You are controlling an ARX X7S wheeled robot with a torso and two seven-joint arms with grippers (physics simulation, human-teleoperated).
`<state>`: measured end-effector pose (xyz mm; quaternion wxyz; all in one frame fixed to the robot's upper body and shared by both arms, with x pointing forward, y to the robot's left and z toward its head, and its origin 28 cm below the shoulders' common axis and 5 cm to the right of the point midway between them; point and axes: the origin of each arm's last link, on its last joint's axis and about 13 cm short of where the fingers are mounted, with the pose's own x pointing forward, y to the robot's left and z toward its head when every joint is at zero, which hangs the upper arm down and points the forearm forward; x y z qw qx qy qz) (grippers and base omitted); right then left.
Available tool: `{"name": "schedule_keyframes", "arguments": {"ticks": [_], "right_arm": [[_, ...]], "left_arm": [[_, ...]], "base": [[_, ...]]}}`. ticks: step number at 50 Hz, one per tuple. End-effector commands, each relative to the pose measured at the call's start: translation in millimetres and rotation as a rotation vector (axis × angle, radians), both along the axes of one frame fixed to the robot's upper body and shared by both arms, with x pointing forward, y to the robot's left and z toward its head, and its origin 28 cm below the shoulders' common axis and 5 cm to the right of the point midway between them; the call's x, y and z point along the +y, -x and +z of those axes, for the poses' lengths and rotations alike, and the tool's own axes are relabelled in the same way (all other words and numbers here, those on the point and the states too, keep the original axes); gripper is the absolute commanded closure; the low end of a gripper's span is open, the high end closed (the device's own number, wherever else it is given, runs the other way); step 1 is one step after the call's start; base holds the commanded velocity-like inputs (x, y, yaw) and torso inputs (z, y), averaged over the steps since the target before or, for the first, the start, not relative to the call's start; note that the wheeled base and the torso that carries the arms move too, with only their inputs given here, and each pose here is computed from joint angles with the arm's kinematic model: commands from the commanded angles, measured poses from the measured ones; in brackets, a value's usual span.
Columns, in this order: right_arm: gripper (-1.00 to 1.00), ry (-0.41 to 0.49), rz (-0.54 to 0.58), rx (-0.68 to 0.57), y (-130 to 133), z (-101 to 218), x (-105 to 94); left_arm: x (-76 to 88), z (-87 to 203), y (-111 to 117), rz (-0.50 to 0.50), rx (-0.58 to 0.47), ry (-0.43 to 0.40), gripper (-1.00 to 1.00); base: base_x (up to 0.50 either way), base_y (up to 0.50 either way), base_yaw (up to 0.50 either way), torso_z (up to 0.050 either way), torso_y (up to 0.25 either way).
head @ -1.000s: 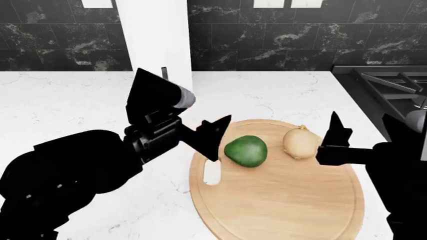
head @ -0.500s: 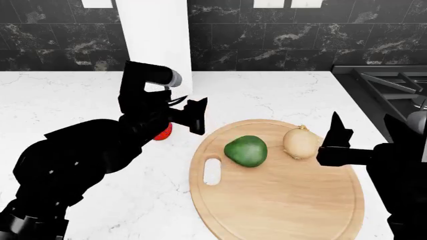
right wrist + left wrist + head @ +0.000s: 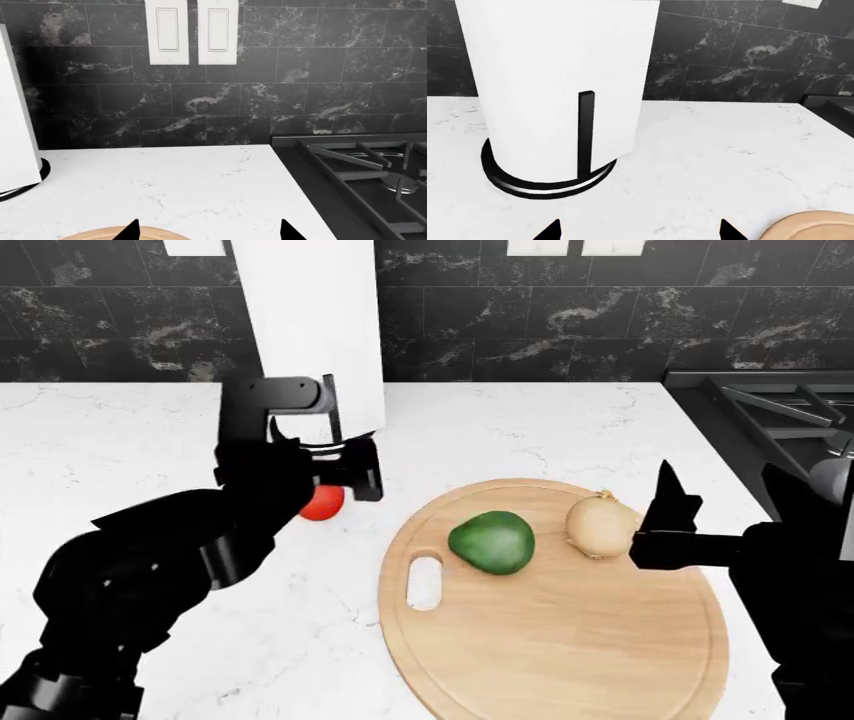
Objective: Place the avocado, onion, tomato and bell pepper on the cutting board.
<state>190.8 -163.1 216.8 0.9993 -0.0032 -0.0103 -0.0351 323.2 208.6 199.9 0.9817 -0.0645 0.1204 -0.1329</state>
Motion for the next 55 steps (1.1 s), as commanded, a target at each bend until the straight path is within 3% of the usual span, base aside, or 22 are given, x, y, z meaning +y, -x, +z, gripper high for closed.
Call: {"name": "schedule_keyframes", "arguments": {"ticks": [1,26,55], "right_arm": [[-1.00,-0.003,0.009,-0.003,-0.4,-1.5,-0.7],[-1.00,-0.011,0.010,-0.008,-1.4,-4.0,-0.8],[-1.00,-0.014,0.015,-0.011,-3.2,-2.9,-1.3]], "left_arm": [[1.1,-5.8,1.4,0.080,0.030,-0.003,-1.00],[5.0,-18.1,5.1,0.169,0.074,-0.030,-1.00],[1.3,-35.5,5.2,0.142,0.179,-0.019,-1.00]], "base": [[0.00,0.00,0.00,0.000,0.000],[0.00,0.00,0.00,0.000,0.000],[0.00,0.00,0.00,0.000,0.000]]}}
